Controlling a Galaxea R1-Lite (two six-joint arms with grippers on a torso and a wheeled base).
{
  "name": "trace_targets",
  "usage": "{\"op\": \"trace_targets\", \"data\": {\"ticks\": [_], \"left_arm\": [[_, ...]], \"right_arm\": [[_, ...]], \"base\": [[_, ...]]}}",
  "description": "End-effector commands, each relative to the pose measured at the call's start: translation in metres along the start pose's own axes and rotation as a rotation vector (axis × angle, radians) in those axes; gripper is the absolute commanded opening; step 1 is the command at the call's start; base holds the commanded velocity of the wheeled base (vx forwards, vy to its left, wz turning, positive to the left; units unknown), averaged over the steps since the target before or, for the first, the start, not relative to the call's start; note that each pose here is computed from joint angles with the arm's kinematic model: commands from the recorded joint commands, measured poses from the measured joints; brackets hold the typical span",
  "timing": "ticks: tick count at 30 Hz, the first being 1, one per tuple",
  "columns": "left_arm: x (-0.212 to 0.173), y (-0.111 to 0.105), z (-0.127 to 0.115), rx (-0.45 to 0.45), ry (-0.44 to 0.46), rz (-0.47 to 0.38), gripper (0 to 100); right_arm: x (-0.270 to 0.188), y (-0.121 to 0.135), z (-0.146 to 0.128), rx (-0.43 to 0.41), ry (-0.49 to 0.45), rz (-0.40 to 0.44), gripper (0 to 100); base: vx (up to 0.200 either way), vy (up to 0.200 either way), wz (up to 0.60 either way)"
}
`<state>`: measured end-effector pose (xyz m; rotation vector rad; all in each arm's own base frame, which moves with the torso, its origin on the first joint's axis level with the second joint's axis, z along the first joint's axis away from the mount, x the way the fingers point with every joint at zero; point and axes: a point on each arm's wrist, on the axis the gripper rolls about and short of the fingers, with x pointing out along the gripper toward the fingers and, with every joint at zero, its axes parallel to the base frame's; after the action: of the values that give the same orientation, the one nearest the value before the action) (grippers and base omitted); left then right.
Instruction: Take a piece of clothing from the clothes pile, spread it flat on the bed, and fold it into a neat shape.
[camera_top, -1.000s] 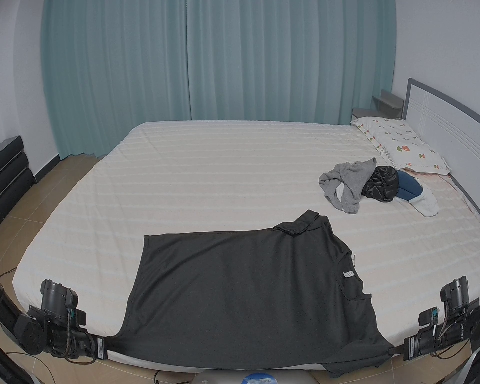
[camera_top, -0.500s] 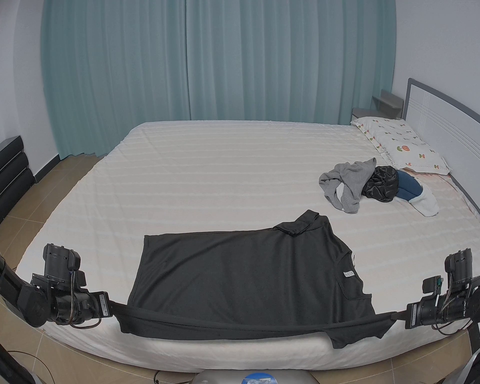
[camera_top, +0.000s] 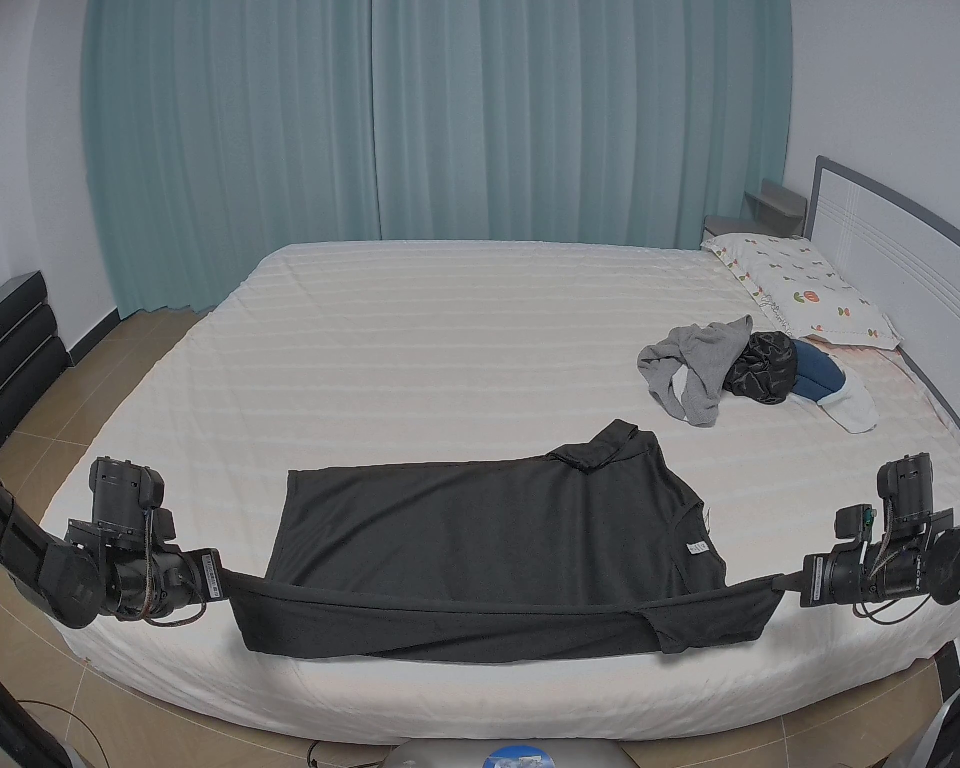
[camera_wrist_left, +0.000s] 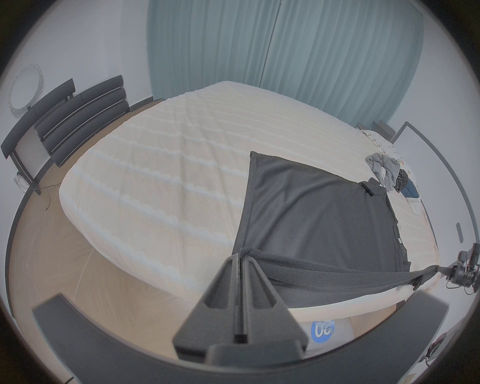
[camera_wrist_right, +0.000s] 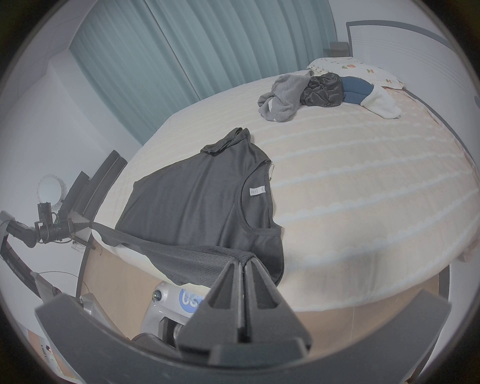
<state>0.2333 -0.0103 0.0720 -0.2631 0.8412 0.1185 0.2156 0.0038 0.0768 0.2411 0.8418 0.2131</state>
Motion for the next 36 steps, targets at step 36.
{"op": "trace_targets", "data": {"ticks": [36], "left_arm": [[-0.006, 0.001, -0.003, 0.016, 0.074, 0.018, 0]], "right_arm": [[0.015, 0.005, 0.006, 0.019, 0.023, 0.024, 0]], "base": [[0.0, 0.0, 0.0]]}}
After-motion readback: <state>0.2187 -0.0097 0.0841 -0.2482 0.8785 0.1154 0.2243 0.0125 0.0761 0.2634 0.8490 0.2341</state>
